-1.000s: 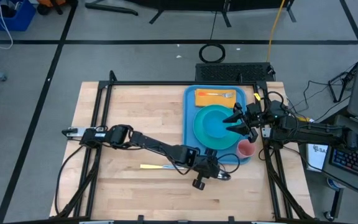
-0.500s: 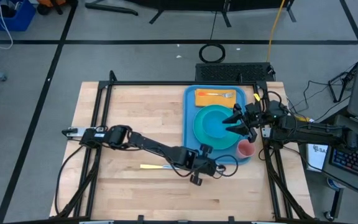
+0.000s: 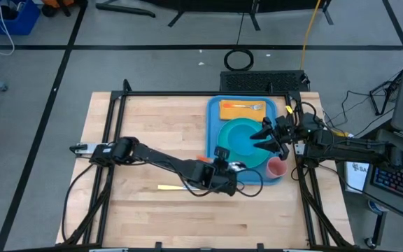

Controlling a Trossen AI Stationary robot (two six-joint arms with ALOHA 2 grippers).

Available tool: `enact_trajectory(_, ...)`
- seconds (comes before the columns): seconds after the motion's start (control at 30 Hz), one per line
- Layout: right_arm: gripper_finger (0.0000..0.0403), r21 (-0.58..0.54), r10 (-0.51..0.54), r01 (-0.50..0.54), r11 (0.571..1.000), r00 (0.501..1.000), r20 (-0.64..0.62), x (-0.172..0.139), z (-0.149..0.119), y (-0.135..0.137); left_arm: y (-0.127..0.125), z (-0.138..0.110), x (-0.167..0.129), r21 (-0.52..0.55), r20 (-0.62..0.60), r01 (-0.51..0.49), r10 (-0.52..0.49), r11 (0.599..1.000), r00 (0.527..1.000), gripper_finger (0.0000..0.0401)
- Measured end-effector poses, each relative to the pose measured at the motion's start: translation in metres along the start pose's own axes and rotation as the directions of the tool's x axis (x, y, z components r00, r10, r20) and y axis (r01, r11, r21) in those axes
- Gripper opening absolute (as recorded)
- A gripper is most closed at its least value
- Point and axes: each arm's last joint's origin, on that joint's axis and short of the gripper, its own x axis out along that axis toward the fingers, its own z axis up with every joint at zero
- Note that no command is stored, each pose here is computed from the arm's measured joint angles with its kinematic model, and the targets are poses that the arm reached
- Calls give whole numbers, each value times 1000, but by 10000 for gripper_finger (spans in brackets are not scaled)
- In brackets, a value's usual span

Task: Set up tray
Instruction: Put the orange spoon to the right of the orange fork on the yellow table napkin on the blue serving tray

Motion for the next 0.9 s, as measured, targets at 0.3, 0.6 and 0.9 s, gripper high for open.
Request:
enact_trajectory(0.3,164,40,-46,48,998,998,-43,6,-6,-8,15,-7,-13,50,-78,-178,182,983,980,8)
enact_trajectory(0.6,164,77,-69,77,994,992,-104,13,-14,-16,34,-19,-13,79,-156,-242,252,967,955,8)
enact_trajectory(0.9,168,106,-147,162,981,979,-142,19,-22,-25,55,-22,-23,36,-151,-274,277,961,949,8)
